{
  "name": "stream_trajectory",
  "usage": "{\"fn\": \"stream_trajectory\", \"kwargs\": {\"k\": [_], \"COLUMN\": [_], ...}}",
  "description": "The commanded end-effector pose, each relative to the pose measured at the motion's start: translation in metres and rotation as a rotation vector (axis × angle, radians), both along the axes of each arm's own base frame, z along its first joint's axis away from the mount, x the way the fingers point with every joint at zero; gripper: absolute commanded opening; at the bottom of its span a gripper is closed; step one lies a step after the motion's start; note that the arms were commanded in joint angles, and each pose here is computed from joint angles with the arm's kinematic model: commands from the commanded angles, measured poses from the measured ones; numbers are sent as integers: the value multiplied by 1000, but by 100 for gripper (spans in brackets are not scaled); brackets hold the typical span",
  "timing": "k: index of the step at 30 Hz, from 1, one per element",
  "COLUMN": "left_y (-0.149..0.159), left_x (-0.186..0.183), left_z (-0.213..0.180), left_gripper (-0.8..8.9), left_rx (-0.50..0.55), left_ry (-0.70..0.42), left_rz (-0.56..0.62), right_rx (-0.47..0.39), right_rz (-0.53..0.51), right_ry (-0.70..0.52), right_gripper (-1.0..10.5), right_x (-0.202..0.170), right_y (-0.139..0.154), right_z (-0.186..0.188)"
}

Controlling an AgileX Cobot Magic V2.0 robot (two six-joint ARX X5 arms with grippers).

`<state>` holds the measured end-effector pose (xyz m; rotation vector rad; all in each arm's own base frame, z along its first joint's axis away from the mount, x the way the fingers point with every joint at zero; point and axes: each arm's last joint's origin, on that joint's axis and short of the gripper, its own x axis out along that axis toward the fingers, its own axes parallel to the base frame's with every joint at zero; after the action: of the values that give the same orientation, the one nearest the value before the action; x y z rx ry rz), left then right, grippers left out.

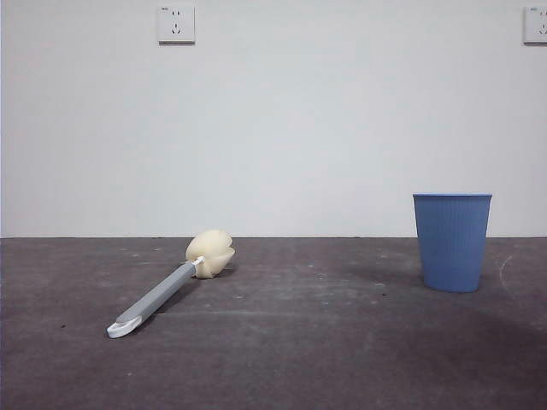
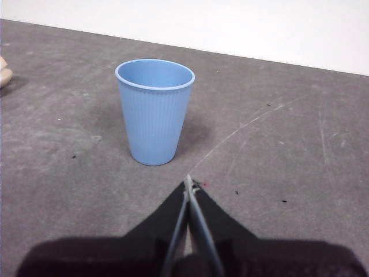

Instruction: Pick up the cup brush,pick up the cup,insert the brush into the cup,clean the cup,put the cup brush back,put the cup back to the fixed position on the table

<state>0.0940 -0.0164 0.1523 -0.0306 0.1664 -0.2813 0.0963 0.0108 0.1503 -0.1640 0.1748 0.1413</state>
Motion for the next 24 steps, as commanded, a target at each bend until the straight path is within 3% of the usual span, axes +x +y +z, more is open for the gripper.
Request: {"fn": "stream_trajectory", "kwargs": {"k": [1, 5, 9, 14, 20, 24], "left_y": [0, 0, 0, 0, 2, 3], "left_x": [1, 1, 1, -2, -15, -23], "left_z": [-4, -4, -3, 15, 53, 79], "left_gripper": [-3, -4, -5, -6, -6, -6], "left_rx": [-1, -1, -9, -102, -142, -158], "left_ry": [12, 11, 0, -22, -36, 0], "left_rz": [4, 4, 5, 16, 20, 24], "right_rx": [13, 67, 214, 341, 366, 364], "right_rz": [-3, -13, -31, -31, 6, 51], "right_ry": [20, 22, -5, -52, -88, -24], "right_gripper": [4, 4, 0, -12, -12, -12], "right_x": [0, 0, 1, 0, -3, 0], "right_y": [0, 0, 0, 0, 1, 3], "right_z": [-4, -4, 0, 16, 56, 88]}}
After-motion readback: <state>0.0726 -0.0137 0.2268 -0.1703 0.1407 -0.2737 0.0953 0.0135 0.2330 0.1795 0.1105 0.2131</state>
